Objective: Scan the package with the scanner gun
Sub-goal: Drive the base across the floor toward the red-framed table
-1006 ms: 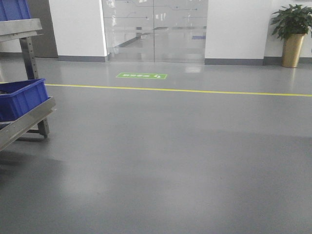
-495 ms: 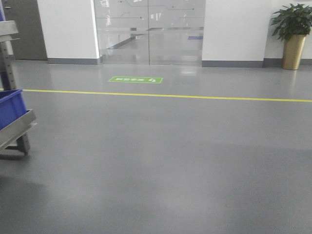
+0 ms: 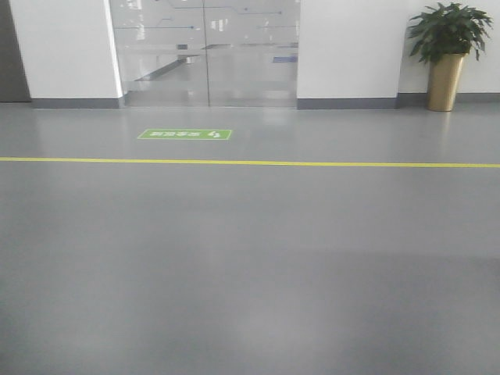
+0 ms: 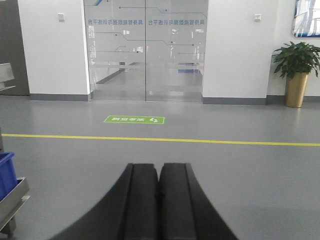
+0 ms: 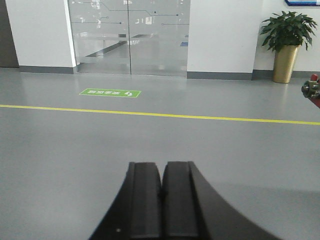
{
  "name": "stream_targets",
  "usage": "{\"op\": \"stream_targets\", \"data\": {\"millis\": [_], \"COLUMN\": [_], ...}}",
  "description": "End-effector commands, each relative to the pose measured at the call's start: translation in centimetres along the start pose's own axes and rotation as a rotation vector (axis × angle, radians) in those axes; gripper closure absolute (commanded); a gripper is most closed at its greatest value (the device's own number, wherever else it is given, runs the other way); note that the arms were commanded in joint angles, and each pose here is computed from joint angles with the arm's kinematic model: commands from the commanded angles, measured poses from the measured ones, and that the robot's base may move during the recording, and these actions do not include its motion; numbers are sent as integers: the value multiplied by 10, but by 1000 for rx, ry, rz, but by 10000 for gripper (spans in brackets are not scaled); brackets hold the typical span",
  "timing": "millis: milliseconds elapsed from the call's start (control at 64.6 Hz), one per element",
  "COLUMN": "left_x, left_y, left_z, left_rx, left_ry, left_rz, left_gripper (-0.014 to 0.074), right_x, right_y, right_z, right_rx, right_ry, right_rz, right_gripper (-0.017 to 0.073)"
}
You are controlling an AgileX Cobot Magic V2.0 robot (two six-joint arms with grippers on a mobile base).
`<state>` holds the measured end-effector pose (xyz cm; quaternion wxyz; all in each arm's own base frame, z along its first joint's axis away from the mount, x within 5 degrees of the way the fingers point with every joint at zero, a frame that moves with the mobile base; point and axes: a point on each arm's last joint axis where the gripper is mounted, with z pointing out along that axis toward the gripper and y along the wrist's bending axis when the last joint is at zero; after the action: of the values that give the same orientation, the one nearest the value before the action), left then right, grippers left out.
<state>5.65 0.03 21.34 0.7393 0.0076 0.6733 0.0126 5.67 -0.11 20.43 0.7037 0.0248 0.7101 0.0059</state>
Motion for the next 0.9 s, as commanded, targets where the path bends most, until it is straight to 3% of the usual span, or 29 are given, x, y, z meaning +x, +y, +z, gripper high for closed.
{"op": "stream_targets", "data": {"millis": [0, 882], "left_x": [-3, -3], "left_y": [0, 0], "left_z": [0, 0], "left_rx": [2, 2], "left_ry": [-29, -29], "left_rz": [-2, -2], "left_gripper": [705, 705], "right_x": [-2, -2], "right_y": [0, 0], "right_z": [0, 0], "right_rx": [3, 3], "right_ry": [-17, -17], "right_rz": [-6, -6], "right_gripper": [718, 718]}}
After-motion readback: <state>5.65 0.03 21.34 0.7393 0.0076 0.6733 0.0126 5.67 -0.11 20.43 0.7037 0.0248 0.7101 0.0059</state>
